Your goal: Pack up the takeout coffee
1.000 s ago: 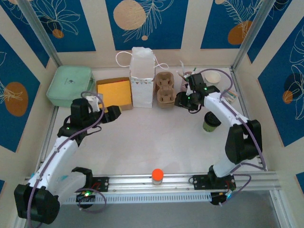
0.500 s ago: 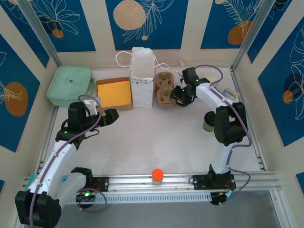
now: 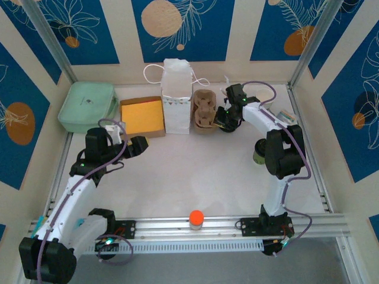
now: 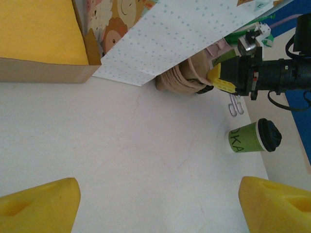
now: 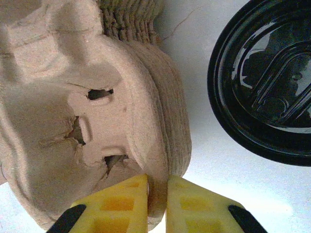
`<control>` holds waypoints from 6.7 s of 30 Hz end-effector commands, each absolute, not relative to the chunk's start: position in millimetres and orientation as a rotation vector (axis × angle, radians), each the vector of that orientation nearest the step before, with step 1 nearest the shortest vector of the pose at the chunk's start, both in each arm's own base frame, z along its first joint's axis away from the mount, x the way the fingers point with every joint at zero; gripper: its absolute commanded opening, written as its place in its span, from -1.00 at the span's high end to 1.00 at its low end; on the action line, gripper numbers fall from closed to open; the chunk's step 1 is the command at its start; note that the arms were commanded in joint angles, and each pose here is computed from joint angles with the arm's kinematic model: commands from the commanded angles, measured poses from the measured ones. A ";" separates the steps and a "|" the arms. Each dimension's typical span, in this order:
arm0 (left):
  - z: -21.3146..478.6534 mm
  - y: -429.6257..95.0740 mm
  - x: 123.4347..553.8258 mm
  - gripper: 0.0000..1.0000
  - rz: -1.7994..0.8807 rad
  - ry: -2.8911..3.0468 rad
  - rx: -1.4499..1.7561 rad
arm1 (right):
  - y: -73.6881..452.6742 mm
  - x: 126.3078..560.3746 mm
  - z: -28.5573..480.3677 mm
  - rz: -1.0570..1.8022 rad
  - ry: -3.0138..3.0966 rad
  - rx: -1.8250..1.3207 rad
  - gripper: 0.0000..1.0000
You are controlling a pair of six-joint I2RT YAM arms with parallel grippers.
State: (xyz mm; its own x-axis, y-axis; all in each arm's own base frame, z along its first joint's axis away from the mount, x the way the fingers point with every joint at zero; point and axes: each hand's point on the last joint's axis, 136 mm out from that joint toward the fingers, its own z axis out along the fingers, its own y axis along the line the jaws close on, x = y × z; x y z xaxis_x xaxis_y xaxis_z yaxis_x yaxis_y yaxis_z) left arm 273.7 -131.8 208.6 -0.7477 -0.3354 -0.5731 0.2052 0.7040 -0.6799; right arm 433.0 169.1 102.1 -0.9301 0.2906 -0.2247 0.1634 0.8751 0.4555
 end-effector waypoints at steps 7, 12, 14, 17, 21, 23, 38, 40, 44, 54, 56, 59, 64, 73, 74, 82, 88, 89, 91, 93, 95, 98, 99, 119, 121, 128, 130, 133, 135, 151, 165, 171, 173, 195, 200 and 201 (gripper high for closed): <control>210.5 -132.5 272.0 -0.70 -1.022 2.198 -0.100 | 171.8 430.0 125.1 0.691 2.718 0.327 0.76; 211.2 -133.4 271.2 -0.70 -1.030 2.197 -0.097 | 172.3 427.8 131.7 0.694 2.712 0.317 0.75; 211.5 -133.2 271.2 -0.70 -1.028 2.195 -0.096 | 171.3 428.0 132.9 0.687 2.712 0.316 0.75; 212.1 -133.4 271.8 -0.70 -1.028 2.194 -0.095 | 171.0 428.3 131.4 0.682 2.716 0.315 0.74; 213.3 -133.5 271.5 -0.70 -1.031 2.191 -0.092 | 171.5 427.4 127.9 0.675 2.728 0.315 0.70; 213.1 -133.7 271.3 -0.70 -1.029 2.192 -0.089 | 171.3 427.1 127.2 0.666 2.730 0.312 0.64; 213.4 -133.9 271.8 -0.70 -1.031 2.191 -0.089 | 168.2 425.8 126.6 0.608 2.742 0.301 0.48; 214.8 -134.2 272.2 -0.70 -1.034 2.186 -0.088 | 169.2 425.1 126.4 0.614 2.741 0.298 0.46; 216.6 -134.4 274.0 -0.70 -1.036 2.181 -0.087 | 172.0 425.6 125.4 0.627 2.743 0.300 0.49; 217.3 -135.8 275.7 -0.70 -1.046 2.180 -0.085 | 175.2 430.7 132.2 0.616 2.729 0.287 0.69; 216.9 -136.2 276.6 -0.69 -1.047 2.181 -0.084 | 175.0 430.9 132.9 0.615 2.728 0.287 0.77; 217.3 -136.2 276.7 -0.69 -1.047 2.180 -0.084 | 176.0 431.1 133.3 0.615 2.729 0.284 0.84; 217.8 -136.2 276.2 -0.69 -1.046 2.180 -0.080 | 177.4 430.8 137.7 0.624 2.724 0.278 1.00; 217.2 -134.7 273.2 -0.69 -1.035 2.184 -0.079 | 178.0 428.3 162.8 0.707 2.679 0.277 1.00; 216.8 -134.6 272.9 -0.69 -1.034 2.184 -0.080 | 177.8 428.1 166.5 0.721 2.670 0.278 1.00; 217.2 -134.3 272.9 -0.69 -1.032 2.181 -0.080 | 176.9 414.7 184.8 0.852 2.626 0.284 1.00; 217.8 -134.2 272.9 -0.69 -1.032 2.179 -0.081 | 173.9 398.0 186.9 0.994 2.612 0.299 1.00; 217.7 -134.1 273.0 -0.69 -1.031 2.179 -0.082 | 173.7 395.2 185.0 1.012 2.615 0.299 1.00; 216.8 -133.6 273.3 -0.69 -1.028 2.180 -0.085 | 174.4 387.6 178.2 1.057 2.633 0.292 1.00; 216.6 -134.0 273.8 -0.68 -1.029 2.180 -0.083 | 172.3 382.2 169.8 1.080 2.652 0.294 1.00; 216.3 -134.4 274.6 -0.69 -1.032 2.180 -0.083 | 167.7 379.0 160.3 1.070 2.672 0.306 1.00; 217.6 -134.8 275.6 -0.68 -1.037 2.177 -0.085 | 158.1 378.3 151.1 1.045 2.686 0.332 1.00; 217.2 -134.8 276.0 -0.68 -1.036 2.179 -0.085 | 156.0 378.7 150.2 1.033 2.687 0.334 1.00; 227.1 -133.3 276.1 -0.68 -1.020 2.164 -0.078 | 151.9 394.0 194.2 0.376 2.655 0.130 0.31; 227.6 -133.2 276.1 -0.68 -1.018 2.161 -0.075 | 153.3 396.6 198.4 0.310 2.655 0.107 0.26; 229.8 -131.7 275.3 -0.68 -1.007 2.157 -0.074 | 169.4 408.1 204.8 0.202 2.638 0.012 0.17; 230.8 -132.0 275.4 -0.68 -1.006 2.156 -0.071 | 173.7 414.1 202.3 0.182 2.645 -0.011 0.15; 231.8 -132.0 275.4 -0.68 -1.007 2.155 -0.072 | 177.7 423.7 194.3 0.149 2.661 -0.027 0.08; 232.3 -131.3 275.1 -0.68 -1.002 2.155 -0.071 | 181.1 429.1 188.7 0.141 2.676 -0.042 0.03; 231.1 -129.7 274.7 -0.68 -0.981 2.163 -0.066 | 197.5 452.8 162.2 0.052 2.713 -0.112 -0.13; 228.1 -127.9 273.7 -0.68 -0.963 2.173 -0.065 | 201.5 462.0 151.1 -0.054 2.718 -0.146 0.04; 227.0 -127.5 274.0 -0.68 -0.960 2.175 -0.066 | 197.4 461.5 147.2 -0.086 2.724 -0.140 0.05; 227.9 -127.7 274.1 -0.68 -0.962 2.173 -0.067 | 197.2 461.7 145.3 -0.079 2.729 -0.137 0.05; 229.3 -128.1 274.7 -0.68 -0.966 2.170 -0.067 | 194.6 463.1 135.7 -0.077 2.748 -0.131 0.38; 232.8 -127.7 275.0 -0.68 -0.961 2.166 -0.064 | 192.0 457.9 154.5 -0.066 2.720 -0.124 0.41; 234.2 -127.2 274.9 -0.68 -0.958 2.165 -0.065 | 192.4 455.7 158.9 -0.057 2.713 -0.122 0.41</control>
State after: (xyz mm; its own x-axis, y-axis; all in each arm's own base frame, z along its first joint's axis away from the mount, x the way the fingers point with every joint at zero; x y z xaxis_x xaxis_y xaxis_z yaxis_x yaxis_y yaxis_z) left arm 271.5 -131.5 216.9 -0.7461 -0.3220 -0.5828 0.2179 0.7089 -0.6707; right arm 464.1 196.8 136.6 -0.9175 -0.1030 -0.3841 -0.0843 0.9943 -0.0652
